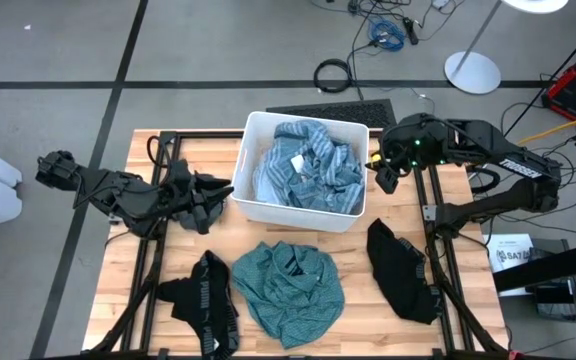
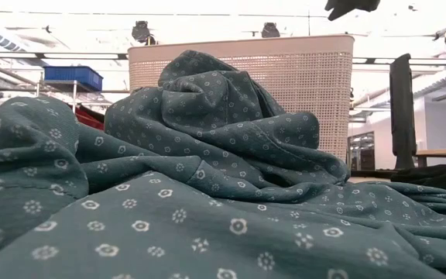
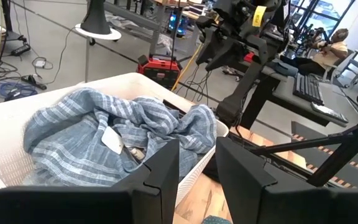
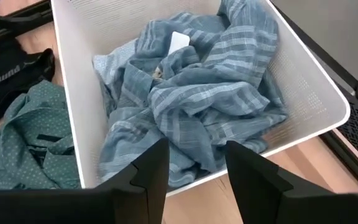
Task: Sort clothes
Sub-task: Adjust the white laundry organizer on the table
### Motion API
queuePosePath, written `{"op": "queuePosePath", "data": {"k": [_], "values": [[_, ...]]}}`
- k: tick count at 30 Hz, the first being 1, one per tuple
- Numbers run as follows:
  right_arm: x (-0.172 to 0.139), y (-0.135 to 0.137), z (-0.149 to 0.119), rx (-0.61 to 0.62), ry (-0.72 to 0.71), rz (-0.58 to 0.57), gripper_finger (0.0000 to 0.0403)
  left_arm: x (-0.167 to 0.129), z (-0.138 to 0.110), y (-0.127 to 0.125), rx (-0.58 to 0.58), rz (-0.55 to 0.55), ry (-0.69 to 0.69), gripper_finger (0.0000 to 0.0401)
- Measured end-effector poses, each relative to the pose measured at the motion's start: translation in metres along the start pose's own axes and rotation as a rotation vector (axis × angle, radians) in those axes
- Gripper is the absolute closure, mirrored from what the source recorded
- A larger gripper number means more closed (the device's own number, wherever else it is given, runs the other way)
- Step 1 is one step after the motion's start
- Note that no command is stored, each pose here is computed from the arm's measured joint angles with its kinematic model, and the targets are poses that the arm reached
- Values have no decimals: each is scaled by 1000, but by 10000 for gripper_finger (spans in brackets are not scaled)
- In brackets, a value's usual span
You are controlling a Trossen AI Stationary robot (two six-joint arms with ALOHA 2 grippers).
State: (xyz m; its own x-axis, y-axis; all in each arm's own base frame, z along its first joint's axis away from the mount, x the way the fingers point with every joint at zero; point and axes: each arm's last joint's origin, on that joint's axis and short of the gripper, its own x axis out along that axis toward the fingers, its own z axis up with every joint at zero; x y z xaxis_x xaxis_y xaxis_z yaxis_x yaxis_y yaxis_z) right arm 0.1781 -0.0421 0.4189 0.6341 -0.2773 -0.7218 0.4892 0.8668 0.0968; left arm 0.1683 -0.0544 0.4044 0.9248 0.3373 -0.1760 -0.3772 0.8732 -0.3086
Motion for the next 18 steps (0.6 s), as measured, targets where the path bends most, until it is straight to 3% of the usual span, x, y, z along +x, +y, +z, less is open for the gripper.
{"op": "queuePosePath", "data": {"k": [12, 16, 18], "values": [[-7, 7, -14, 62, 88, 20, 259, 0, 0, 0, 0, 0, 0, 288], [-22, 23, -23, 84, 48, 77, 259, 0, 0, 0, 0, 0, 0, 288], [-27, 36, -27, 42, 42, 172, 259, 0, 0, 0, 0, 0, 0, 288]]}}
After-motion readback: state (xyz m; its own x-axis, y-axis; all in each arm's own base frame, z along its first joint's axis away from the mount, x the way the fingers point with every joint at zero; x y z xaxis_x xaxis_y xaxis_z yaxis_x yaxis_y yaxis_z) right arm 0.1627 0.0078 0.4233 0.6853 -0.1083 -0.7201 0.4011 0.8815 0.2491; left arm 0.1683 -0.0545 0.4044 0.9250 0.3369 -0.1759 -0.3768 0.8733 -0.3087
